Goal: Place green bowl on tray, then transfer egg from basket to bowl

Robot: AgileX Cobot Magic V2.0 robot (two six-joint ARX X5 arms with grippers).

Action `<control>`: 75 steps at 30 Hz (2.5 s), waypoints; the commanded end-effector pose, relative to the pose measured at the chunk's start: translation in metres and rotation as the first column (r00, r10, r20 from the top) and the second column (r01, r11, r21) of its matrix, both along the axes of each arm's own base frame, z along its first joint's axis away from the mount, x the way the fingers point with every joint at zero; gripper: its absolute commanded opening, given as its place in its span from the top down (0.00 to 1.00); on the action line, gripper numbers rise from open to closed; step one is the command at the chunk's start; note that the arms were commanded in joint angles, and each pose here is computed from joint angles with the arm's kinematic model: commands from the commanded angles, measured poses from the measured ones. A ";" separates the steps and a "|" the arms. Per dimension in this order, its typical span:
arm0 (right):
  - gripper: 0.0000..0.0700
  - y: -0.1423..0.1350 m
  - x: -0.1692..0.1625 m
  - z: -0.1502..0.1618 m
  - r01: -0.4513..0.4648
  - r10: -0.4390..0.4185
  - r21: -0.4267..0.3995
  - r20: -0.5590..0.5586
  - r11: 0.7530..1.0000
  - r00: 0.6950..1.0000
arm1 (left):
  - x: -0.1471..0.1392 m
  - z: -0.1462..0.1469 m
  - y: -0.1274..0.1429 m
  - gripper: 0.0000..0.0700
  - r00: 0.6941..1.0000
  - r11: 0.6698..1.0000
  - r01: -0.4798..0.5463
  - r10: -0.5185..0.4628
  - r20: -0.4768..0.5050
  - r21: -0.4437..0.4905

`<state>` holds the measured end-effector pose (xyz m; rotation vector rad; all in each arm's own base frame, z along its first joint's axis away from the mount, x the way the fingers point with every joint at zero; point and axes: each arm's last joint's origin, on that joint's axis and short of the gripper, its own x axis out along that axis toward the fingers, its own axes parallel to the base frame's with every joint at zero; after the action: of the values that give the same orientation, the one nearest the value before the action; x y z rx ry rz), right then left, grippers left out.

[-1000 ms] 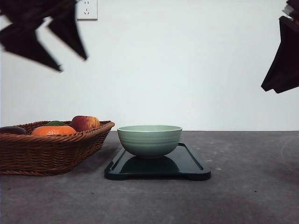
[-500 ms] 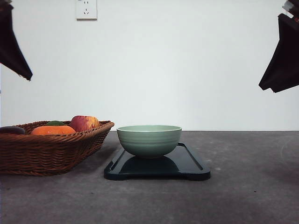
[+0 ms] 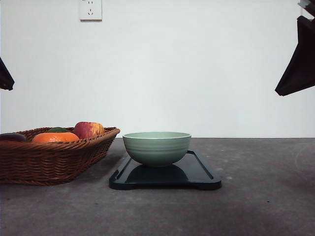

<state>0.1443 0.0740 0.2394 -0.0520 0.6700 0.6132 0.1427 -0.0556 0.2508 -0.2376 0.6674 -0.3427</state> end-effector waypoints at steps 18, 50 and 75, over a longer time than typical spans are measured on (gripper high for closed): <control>0.98 0.002 0.001 0.001 -0.007 0.007 0.003 0.006 1.000 1.000 | -0.020 -0.006 0.029 1.00 0.971 0.993 -0.103 0.086 0.223 0.066; 0.98 0.002 0.002 0.002 -0.007 0.007 0.009 0.021 1.000 1.000 | -0.047 -0.100 0.057 1.00 0.839 0.942 -0.331 0.270 0.473 0.050; 0.98 -0.029 -0.018 -0.008 0.134 -0.122 -0.024 0.274 0.991 0.954 | -0.047 -0.100 0.057 1.00 0.840 0.942 -0.331 0.270 0.471 0.051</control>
<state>0.1289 0.0477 0.2324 -0.1180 0.4464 0.4664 0.0948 0.0012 0.1573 -0.1317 0.1513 -0.0438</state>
